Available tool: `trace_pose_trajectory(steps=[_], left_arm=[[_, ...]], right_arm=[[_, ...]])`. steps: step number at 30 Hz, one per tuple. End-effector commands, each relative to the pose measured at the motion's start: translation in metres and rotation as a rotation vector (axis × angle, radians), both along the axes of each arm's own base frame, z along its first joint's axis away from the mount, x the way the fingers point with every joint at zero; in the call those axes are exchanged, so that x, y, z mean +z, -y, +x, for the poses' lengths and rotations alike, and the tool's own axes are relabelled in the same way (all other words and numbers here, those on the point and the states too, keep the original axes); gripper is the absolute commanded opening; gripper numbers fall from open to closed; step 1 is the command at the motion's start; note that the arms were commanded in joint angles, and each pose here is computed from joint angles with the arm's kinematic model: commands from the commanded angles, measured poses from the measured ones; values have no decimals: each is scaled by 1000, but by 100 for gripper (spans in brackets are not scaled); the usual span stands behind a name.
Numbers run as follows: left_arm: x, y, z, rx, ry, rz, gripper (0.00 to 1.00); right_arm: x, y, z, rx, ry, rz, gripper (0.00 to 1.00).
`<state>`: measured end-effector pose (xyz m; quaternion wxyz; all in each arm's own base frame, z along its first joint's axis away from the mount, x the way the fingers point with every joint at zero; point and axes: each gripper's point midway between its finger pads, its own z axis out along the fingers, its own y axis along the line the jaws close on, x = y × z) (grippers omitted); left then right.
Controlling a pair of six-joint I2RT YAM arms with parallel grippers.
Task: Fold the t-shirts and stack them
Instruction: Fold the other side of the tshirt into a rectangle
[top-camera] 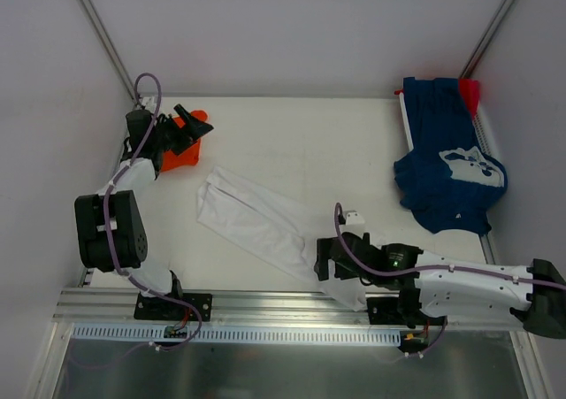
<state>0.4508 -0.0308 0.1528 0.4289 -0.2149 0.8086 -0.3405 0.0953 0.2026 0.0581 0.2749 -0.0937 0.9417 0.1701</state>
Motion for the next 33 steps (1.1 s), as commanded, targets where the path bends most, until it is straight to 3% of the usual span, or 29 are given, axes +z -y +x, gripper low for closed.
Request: trace_pose_trajectory(steps=[1,4,8,17,24,33], left_arm=[[102,54,-10,-225,321,48,89],[132,92,-25,-317,417,79,91],[162,149,-47,-551,467,16,93],[59,274,-115,-1025,174,-64,91],[-11,353,-193,-1302,-7,-82,74],[-32,426,-291,-1566,-64,-85,64]], right_arm=[[34,15,15,-62,102,-18,99],[52,23,21,-81,144,-31,99],[64,33,21,-108,172,-22,100],[79,60,23,-184,217,49,99],[88,84,21,-244,237,93,99],[85,107,22,-307,256,110,100]])
